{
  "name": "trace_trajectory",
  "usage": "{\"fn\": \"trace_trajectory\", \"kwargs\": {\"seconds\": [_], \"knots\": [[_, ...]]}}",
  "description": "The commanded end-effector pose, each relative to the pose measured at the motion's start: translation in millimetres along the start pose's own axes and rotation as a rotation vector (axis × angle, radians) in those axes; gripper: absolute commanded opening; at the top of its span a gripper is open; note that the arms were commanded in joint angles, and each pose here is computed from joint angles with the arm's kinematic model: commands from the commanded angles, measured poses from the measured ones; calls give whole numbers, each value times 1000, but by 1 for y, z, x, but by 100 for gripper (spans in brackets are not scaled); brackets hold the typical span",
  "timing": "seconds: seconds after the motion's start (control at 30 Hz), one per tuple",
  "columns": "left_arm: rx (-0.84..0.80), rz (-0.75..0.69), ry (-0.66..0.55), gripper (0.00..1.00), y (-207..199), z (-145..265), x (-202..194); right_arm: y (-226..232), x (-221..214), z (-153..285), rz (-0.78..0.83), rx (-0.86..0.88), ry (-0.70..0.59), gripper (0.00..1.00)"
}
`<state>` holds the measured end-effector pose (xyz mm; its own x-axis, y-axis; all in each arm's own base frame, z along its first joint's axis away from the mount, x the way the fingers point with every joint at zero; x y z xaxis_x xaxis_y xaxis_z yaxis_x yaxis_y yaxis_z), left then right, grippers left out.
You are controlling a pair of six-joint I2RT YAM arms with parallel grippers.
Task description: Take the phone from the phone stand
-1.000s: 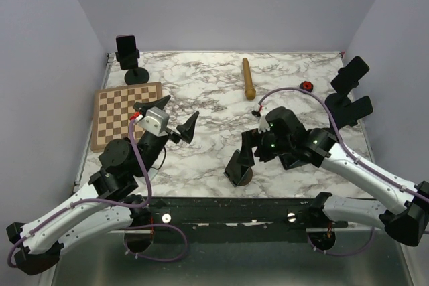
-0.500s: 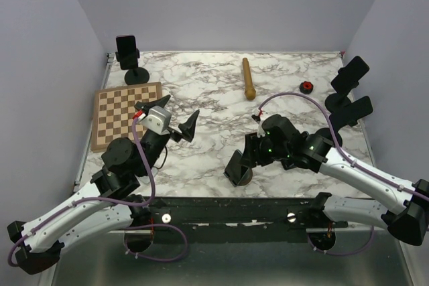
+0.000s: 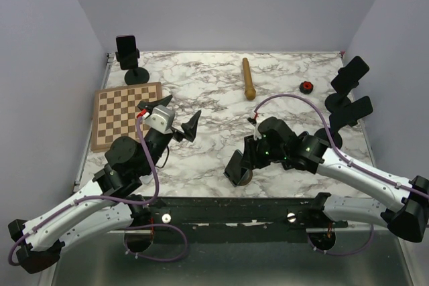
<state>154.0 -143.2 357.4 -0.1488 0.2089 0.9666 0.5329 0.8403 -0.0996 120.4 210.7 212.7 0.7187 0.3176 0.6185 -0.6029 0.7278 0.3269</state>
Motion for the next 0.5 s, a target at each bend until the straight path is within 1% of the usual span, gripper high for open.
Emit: {"fn": "trace_trajectory", "kwargs": {"seconds": [0.0, 0.07, 0.27, 0.43, 0.47], "knots": [[1, 5, -16, 99, -1, -1, 3, -2, -3, -4, 7, -24, -11, 37], [0, 7, -17, 99, -1, 0, 4, -3, -3, -4, 4, -35, -12, 30], [6, 9, -21, 99, 0, 1, 5, -2, 5, 1, 6, -58, -49, 19], [2, 8, -19, 98, -1, 0, 5, 3, 17, 9, 30, -58, -60, 14], [2, 7, -16, 98, -1, 0, 5, 1, 20, 11, 35, -81, -67, 14]]}}
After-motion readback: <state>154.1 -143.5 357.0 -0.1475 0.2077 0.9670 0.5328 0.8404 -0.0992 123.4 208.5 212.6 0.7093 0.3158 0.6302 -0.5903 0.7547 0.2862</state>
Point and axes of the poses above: each gripper's point midway between its finger pads, its own z axis back along the fingers, its own y axis along the line the jaws close on, x = y × z, the point moved 8 cm from there along z, back along the fingers, and after that the axes turned 10 degrees about z, right-handed, at the moved point
